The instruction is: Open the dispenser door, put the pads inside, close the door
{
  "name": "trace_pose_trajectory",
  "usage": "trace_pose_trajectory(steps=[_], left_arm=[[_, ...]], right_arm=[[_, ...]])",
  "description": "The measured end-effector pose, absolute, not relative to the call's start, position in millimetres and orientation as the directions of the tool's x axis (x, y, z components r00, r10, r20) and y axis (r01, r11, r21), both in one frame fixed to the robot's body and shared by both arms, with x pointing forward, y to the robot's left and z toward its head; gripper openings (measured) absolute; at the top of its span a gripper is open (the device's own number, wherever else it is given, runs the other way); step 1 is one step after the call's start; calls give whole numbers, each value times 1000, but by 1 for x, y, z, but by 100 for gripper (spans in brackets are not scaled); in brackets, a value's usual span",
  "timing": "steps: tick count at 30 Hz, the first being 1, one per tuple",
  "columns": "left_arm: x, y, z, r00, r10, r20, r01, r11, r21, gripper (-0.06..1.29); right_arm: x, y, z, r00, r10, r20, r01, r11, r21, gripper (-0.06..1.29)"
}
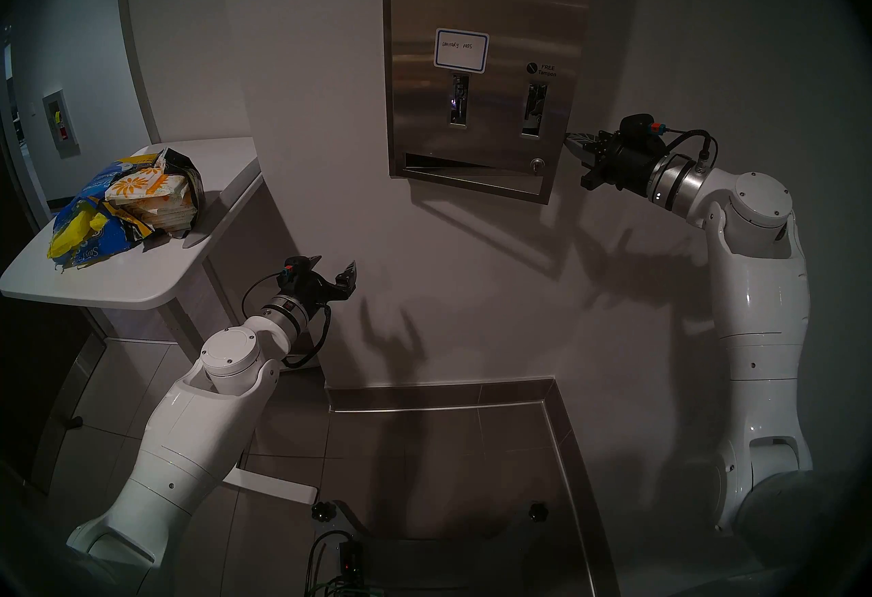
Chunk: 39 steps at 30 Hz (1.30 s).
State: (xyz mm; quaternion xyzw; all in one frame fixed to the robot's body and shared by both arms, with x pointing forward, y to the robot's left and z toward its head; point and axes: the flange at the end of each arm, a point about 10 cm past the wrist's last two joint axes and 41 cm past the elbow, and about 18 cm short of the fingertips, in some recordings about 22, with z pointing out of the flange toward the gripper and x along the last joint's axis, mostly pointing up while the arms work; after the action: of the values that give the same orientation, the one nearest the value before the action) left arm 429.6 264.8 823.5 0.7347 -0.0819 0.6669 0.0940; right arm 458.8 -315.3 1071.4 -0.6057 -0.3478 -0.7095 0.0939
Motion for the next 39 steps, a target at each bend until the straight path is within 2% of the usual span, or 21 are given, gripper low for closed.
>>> trace_pose_trajectory(steps=[23,39], left_arm=[[430,265,824,97,5,995,-245,-969,29,121],[430,265,824,97,5,995,-242,-970,29,121]], right_arm=[[428,-328,1110,-235,220,947,643,-695,321,-4],[450,-345,1093,-219,236,947,582,-747,320,-4]])
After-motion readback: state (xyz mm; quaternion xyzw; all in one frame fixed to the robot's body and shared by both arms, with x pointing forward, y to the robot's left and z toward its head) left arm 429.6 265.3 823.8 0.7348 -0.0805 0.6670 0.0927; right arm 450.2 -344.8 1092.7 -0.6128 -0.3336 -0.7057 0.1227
